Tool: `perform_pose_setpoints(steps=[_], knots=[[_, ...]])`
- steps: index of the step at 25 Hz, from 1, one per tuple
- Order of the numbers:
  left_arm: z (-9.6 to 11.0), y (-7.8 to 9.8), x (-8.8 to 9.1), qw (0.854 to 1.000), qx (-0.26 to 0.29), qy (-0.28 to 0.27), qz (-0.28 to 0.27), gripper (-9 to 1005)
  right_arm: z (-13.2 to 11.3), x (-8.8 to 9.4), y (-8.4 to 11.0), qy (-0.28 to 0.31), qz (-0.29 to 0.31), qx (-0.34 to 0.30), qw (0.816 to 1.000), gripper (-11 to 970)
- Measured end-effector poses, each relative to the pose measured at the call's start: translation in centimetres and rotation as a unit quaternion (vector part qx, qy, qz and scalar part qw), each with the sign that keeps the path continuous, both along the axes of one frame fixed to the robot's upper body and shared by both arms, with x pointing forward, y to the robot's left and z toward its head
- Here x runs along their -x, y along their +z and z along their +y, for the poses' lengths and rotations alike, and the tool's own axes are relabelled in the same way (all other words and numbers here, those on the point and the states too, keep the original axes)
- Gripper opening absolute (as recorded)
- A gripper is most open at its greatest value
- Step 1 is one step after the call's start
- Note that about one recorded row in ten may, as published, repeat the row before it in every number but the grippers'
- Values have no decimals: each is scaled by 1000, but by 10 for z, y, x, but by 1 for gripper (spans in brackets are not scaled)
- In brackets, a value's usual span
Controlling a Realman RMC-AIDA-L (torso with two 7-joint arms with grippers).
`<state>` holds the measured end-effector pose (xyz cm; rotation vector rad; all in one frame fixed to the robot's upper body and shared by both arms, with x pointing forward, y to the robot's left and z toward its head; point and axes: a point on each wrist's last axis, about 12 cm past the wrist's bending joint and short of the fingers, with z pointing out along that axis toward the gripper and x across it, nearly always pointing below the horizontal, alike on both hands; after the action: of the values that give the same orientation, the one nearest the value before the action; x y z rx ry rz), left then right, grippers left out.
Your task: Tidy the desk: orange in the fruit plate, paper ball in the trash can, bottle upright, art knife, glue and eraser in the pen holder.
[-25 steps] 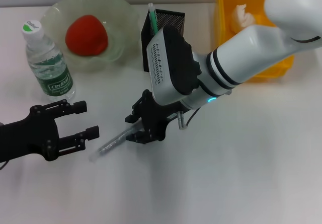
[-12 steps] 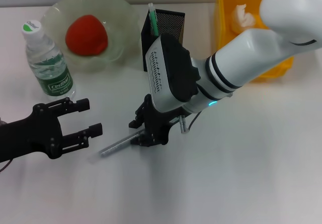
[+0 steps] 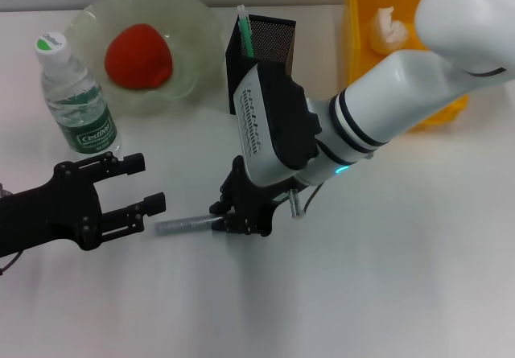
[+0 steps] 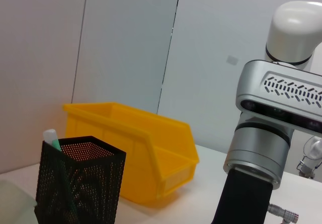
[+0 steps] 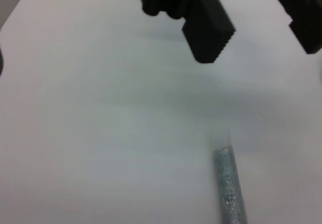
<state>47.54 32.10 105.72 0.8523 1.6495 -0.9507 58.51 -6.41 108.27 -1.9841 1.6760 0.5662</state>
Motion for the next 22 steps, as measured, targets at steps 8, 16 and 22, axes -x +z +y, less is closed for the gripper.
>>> perform_pose_setpoints(steps=[8, 16, 22], knots=[[0, 0, 0, 1000, 2, 0, 3, 707, 0, 2, -2, 4, -1, 4, 1000, 164], [2, 0, 1, 1000, 4, 5, 5, 708, -1, 6, -2, 2, 7, -12, 1000, 162], [7, 1, 2, 1000, 10, 21, 1, 707, -9, 4, -1, -29, 15, -38, 999, 162]])
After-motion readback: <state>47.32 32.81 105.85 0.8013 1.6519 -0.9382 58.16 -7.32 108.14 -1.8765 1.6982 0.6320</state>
